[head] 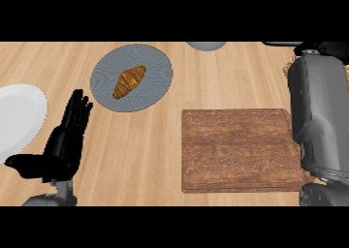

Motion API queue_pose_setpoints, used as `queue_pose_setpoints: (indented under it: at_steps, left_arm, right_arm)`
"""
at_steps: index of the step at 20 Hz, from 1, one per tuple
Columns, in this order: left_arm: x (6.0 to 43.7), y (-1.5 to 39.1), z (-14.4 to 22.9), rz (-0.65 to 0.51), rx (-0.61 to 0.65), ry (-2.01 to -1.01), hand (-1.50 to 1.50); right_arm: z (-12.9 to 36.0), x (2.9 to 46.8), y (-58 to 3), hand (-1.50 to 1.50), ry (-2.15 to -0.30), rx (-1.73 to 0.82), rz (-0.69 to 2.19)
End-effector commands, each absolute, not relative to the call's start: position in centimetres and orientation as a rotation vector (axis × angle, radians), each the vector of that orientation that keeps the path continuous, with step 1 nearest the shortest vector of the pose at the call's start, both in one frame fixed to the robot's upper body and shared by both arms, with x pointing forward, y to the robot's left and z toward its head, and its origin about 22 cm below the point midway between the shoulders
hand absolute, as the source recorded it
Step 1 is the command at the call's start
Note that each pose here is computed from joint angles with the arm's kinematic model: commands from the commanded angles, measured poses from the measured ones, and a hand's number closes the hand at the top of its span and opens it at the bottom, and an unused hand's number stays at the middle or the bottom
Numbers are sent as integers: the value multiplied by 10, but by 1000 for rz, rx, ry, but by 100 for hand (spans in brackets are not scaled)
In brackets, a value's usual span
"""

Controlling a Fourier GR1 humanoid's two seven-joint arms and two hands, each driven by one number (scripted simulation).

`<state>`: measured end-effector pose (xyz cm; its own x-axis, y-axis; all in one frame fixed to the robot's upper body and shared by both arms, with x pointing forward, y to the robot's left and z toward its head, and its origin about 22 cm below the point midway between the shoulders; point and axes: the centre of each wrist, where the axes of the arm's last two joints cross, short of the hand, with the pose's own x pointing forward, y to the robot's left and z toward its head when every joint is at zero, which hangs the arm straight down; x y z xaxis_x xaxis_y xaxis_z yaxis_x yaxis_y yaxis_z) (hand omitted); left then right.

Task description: Pick the cupcake from the cutting board and place it in the basket

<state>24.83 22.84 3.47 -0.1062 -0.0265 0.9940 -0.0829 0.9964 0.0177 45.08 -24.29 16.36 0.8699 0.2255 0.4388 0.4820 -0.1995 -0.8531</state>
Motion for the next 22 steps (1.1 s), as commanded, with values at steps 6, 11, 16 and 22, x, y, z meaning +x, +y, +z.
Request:
queue_pose_setpoints:
  at_steps: [6, 11, 16, 22]
  left_arm:
    - [238, 241, 33, 43, 82, -1669, 0]
    - [246, 231, 24, 44, 94, -1655, 0]
    - [243, 237, 32, 39, 97, -1675, 0]
    - [238, 232, 18, 62, 87, -1668, 0]
  right_arm:
    - [129, 436, -271, 150, -378, -1696, -435]
    - [105, 423, -278, 150, -388, -1688, -447]
    - [101, 411, -280, 150, -410, -1657, -496]
    - [85, 398, -307, 150, -336, -1667, -589]
